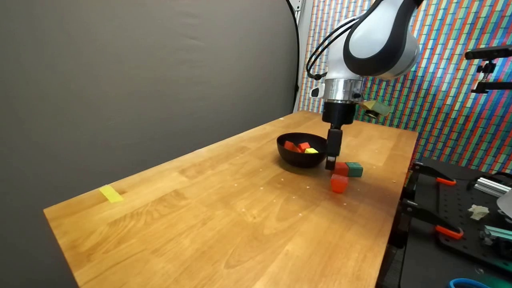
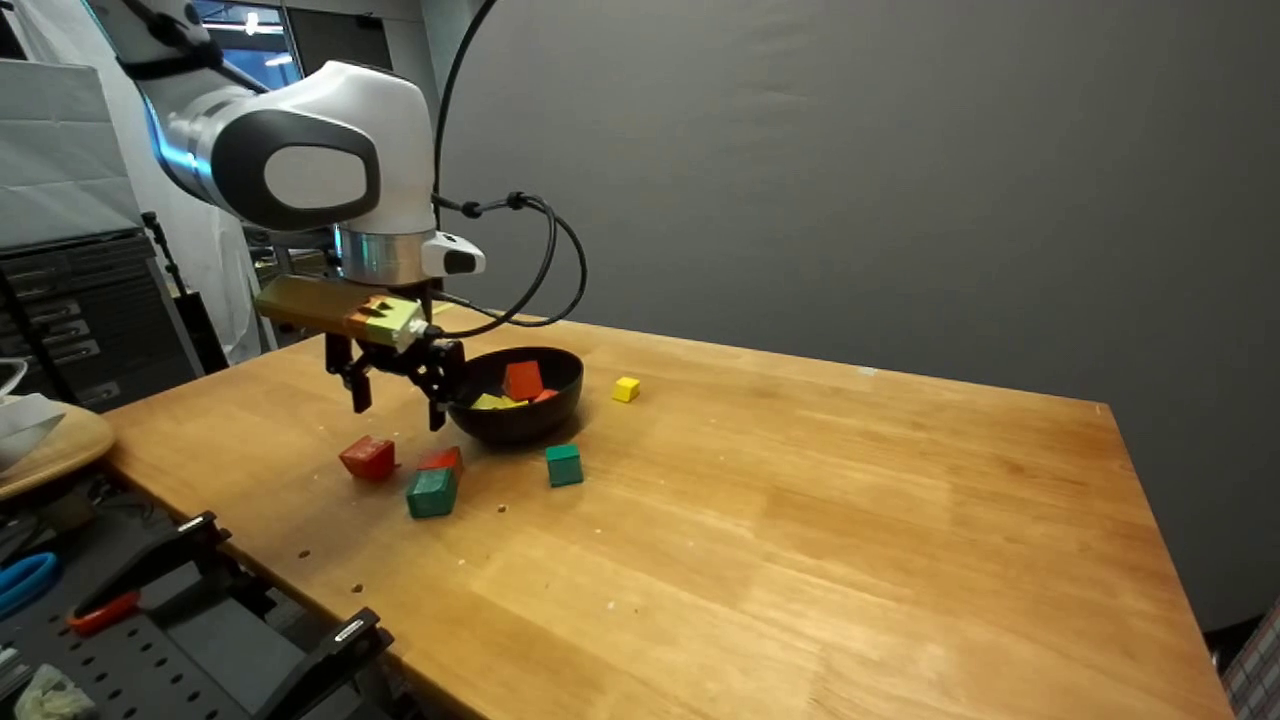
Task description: Put all the blocks in the bowl one at a time except the right yellow block
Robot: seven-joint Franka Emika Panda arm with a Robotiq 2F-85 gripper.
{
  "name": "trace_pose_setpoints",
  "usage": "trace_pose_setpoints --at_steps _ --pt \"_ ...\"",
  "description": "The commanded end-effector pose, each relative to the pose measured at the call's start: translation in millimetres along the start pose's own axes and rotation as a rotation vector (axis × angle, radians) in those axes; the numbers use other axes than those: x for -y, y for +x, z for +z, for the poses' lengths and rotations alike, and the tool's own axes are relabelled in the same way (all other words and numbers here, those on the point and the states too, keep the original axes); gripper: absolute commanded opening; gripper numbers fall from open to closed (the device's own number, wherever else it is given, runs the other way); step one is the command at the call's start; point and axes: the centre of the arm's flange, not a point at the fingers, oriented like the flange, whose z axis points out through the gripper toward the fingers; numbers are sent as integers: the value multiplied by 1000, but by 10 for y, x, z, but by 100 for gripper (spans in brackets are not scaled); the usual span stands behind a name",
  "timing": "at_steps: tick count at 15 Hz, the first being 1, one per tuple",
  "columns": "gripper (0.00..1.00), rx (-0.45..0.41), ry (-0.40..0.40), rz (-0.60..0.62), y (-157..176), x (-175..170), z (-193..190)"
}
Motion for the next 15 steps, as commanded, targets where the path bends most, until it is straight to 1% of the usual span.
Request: trace_pose_setpoints --at_steps 1,5,6,7,8,11,15 --pt "100 50 -13 -38 7 37 56" --pt "99 107 -27 -64 6 59 128" --pt "74 119 -28 -75 16 64 155" --pt "74 134 -22 -84 27 77 177" --pt "70 145 -18 -93 36 86 194" --pt "45 182 3 -103 83 106 234" --pt "16 213 19 -107 150 133 220"
